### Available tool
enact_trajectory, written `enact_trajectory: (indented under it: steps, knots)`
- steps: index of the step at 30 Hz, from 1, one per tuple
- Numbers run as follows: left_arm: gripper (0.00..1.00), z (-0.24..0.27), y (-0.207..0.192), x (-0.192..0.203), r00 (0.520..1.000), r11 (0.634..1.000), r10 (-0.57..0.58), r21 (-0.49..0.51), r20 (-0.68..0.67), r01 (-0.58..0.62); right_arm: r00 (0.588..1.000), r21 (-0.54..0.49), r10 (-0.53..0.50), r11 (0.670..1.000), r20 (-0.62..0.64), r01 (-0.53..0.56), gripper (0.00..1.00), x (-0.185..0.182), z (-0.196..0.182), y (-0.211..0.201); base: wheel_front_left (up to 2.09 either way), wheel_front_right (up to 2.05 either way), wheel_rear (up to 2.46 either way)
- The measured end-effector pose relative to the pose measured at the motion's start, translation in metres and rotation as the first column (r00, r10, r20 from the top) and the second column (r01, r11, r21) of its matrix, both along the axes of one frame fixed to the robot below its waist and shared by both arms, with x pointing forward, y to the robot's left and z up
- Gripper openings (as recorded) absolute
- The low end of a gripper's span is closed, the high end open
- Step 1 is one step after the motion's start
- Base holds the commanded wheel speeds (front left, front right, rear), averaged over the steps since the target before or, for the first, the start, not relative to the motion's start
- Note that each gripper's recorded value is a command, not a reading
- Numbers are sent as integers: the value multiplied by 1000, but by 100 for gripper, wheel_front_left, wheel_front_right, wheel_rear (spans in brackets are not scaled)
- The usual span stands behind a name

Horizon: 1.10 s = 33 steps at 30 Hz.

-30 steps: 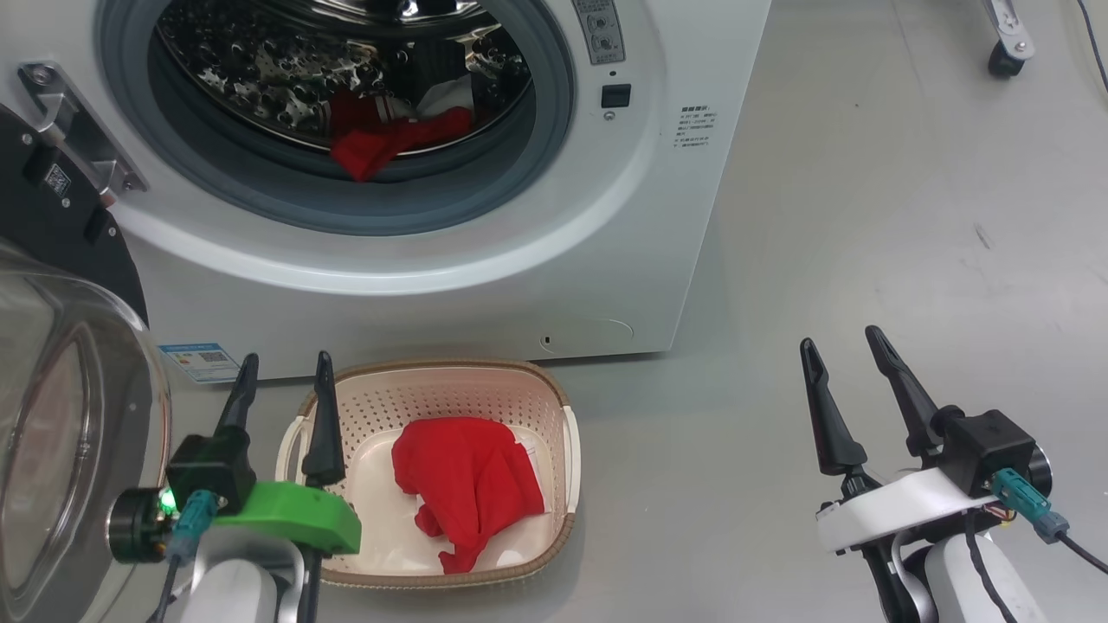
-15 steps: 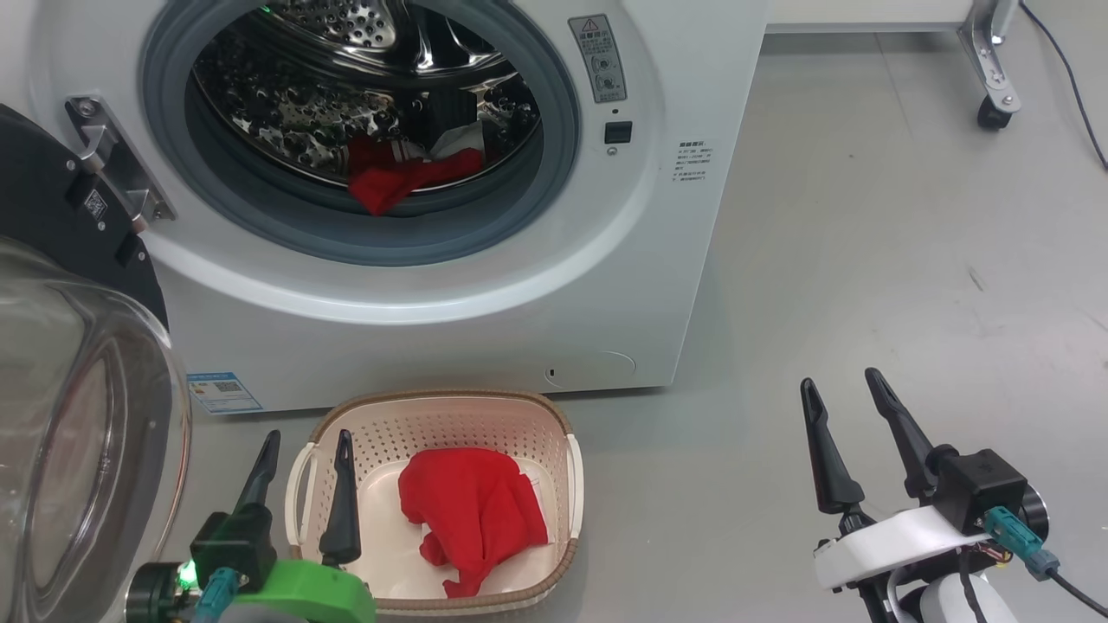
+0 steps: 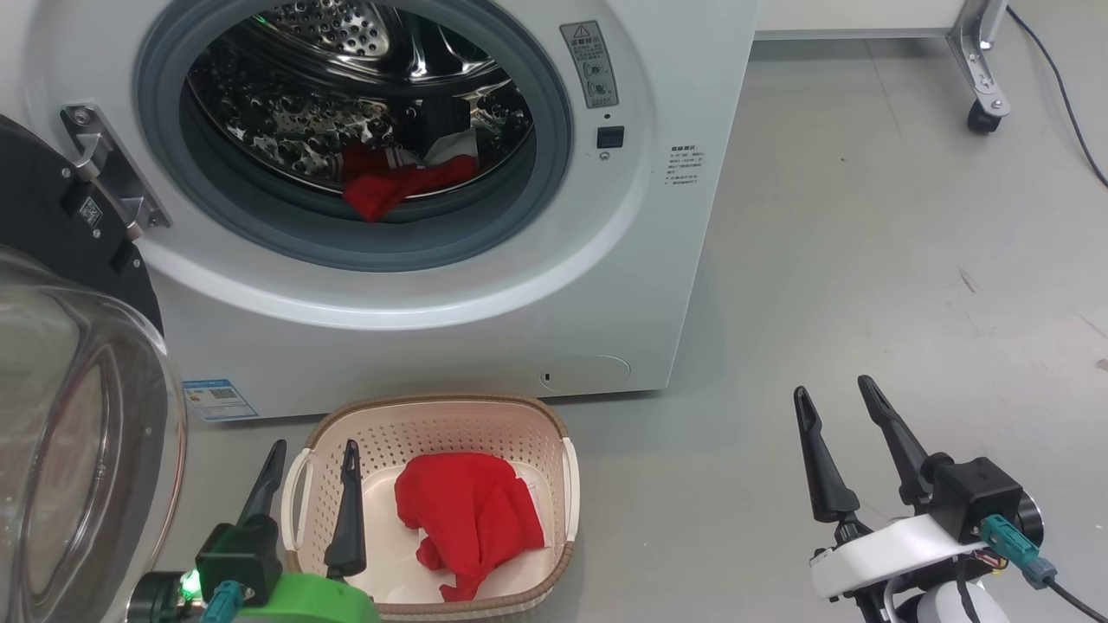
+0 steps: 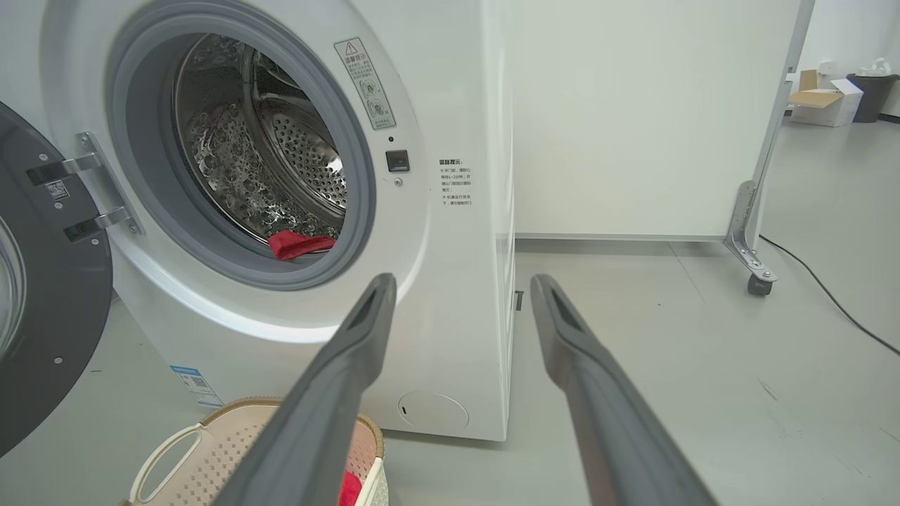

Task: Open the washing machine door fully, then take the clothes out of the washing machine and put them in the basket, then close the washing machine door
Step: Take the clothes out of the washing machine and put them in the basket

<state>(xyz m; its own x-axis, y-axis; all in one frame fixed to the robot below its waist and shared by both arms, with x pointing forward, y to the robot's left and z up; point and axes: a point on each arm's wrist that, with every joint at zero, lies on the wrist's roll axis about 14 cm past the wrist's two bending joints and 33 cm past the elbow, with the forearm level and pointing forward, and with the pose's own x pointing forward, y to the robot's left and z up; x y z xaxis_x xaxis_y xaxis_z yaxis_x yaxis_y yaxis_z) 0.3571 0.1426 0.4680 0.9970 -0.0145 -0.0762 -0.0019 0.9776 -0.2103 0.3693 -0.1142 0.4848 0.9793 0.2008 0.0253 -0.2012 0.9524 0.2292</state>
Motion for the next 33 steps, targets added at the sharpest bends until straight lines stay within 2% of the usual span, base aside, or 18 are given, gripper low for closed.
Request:
enact_trajectory:
  steps: [10,25,33]
  knots:
    - [100,5,-3,0,1000,1000,-9,2,7,9,1000,1,0,1000,-2,0,100,-1,0,0,0,0,0]
    - [100,-7,-11,3,998,999,-37,4,-57,37,1000,7,14,1000,-21,-14,100,0,-7,5,0,0,0]
    - [100,-14,-24,24,993,997,-80,-1,-85,80,999,16,28,999,-43,-28,100,6,-15,10,0,0,0]
